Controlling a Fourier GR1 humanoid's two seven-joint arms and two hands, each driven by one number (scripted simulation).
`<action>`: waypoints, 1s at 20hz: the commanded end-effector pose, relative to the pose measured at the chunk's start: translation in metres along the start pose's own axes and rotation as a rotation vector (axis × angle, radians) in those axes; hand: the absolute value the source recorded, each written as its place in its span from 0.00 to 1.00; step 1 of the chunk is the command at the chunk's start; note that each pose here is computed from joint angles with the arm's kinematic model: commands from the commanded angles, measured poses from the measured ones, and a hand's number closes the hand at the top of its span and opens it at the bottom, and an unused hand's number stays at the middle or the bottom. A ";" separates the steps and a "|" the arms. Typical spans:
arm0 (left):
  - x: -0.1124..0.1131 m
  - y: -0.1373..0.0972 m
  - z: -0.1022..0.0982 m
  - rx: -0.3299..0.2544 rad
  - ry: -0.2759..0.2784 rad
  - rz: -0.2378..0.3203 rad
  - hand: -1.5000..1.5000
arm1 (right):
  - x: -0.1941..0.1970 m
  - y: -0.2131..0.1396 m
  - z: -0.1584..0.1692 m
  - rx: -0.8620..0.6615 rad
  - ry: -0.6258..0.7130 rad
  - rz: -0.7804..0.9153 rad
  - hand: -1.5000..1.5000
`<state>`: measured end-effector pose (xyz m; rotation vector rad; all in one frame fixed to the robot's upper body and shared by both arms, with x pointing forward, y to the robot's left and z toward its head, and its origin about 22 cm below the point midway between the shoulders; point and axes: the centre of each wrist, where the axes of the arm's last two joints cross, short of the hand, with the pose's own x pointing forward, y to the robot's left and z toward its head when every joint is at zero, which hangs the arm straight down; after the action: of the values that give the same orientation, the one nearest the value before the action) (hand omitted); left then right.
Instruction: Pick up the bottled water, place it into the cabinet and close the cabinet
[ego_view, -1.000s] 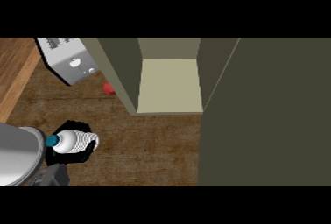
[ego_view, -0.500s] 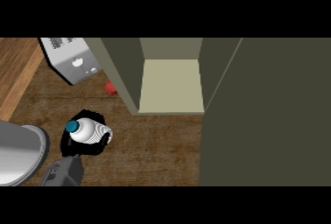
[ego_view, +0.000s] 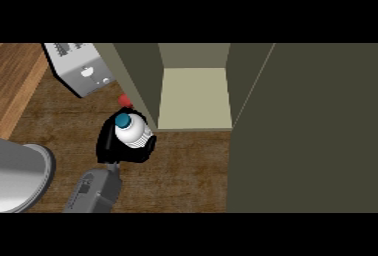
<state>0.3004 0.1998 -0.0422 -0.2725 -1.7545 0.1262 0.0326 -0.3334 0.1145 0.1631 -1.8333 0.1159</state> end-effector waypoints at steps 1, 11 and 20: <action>0.012 -0.039 -0.015 -0.017 -0.021 -0.022 1.00 | 0.039 0.024 -0.011 0.041 -0.085 -0.029 0.00; 0.029 -0.093 -0.040 0.079 -0.008 -0.153 1.00 | 0.033 0.018 -0.013 0.050 -0.088 -0.033 0.00; 0.022 -0.105 -0.074 0.156 0.062 -0.283 1.00 | 0.028 0.017 -0.010 0.079 -0.082 -0.080 0.00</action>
<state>0.3231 0.1157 -0.0009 0.0656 -1.7112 0.0979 0.0378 -0.3377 0.1163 0.2079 -1.8440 0.1248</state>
